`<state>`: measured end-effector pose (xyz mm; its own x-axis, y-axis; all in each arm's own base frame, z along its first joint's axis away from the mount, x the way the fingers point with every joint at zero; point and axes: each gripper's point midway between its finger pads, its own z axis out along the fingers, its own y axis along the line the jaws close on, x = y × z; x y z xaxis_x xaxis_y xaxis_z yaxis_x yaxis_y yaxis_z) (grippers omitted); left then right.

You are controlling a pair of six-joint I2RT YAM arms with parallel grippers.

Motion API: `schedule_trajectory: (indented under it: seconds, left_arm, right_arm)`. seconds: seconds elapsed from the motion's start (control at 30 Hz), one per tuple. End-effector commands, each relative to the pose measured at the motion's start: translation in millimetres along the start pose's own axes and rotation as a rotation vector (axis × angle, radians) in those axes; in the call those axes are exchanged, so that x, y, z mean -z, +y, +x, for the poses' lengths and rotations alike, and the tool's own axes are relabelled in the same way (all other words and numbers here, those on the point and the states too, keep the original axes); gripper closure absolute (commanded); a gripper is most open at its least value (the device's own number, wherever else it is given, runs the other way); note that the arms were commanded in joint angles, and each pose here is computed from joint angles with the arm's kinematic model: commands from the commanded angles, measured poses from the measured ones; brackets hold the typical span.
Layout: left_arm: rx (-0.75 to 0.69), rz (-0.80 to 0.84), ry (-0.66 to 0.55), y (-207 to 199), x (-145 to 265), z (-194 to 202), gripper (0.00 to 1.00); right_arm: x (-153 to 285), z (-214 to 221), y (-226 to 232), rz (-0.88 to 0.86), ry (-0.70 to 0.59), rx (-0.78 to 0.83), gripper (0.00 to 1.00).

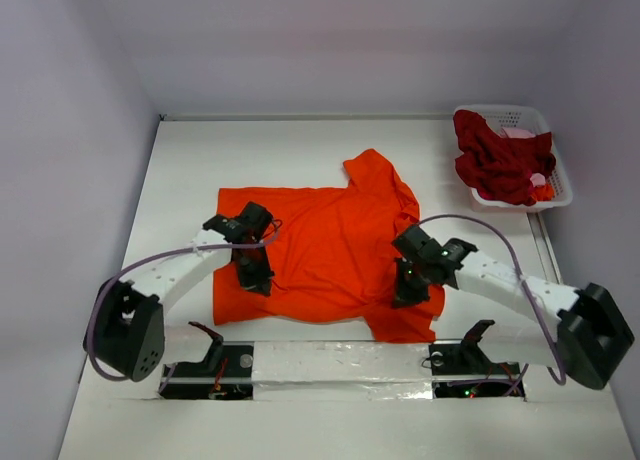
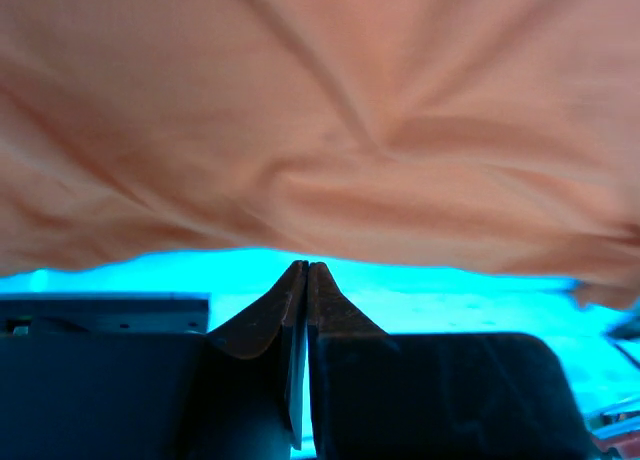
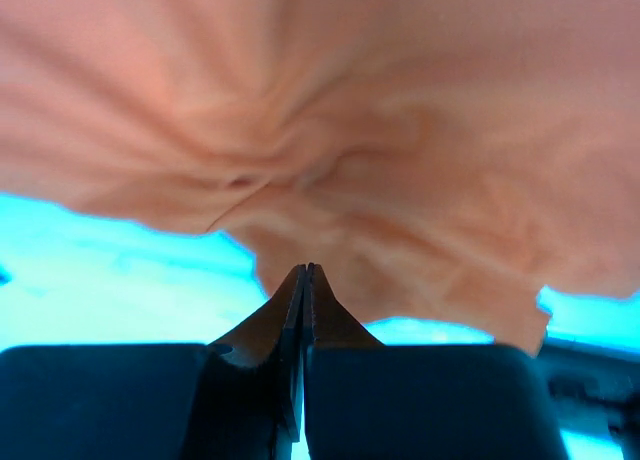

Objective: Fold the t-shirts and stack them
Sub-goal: Flatten out the tshirt, then grap the side of the flattened tshirt furthest away from the robot with both arms

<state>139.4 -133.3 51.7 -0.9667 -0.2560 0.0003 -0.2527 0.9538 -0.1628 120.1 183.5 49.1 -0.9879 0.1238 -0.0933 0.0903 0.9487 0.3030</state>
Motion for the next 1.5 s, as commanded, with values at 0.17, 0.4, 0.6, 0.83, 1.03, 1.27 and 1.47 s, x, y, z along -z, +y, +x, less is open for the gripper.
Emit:
schedule_trajectory:
  seconds: [0.17,0.4,0.6,0.83,1.03,1.27,1.47]
  left_arm:
    - [-0.049,0.199,-0.424,-72.7,126.4,-90.9,0.72]
    - [0.06,0.197,-0.68,-90.5,139.9,-205.5,0.12]
    - [0.158,0.0,-0.805,-46.7,117.8,-297.2,0.03]
    - [0.275,-0.036,-0.896,8.6,128.7,-358.4,0.02]
    - [0.264,-0.011,-0.896,12.4,129.1,-373.9,0.06]
    - [0.217,0.037,-0.847,5.9,111.6,-373.0,0.08]
    - [0.213,0.041,-0.823,15.5,104.3,-375.8,0.08]
  right_arm:
    - [143.4,-95.7,85.0,-0.174,-0.44,0.131,0.59]
    - [137.4,-229.9,111.0,0.006,-0.549,0.147,0.31]
    - [87.8,-365.7,62.3,0.164,-0.538,0.077,0.3]
    - [97.4,-463.2,59.3,-0.043,-0.632,0.003,0.26]
    - [78.0,-479.9,64.8,-0.212,-0.587,0.009,0.27]
    - [43.6,-469.9,83.8,-0.359,-0.465,0.008,0.29]
    - [7.5,-459.3,57.9,-0.216,-0.409,-0.031,0.3]
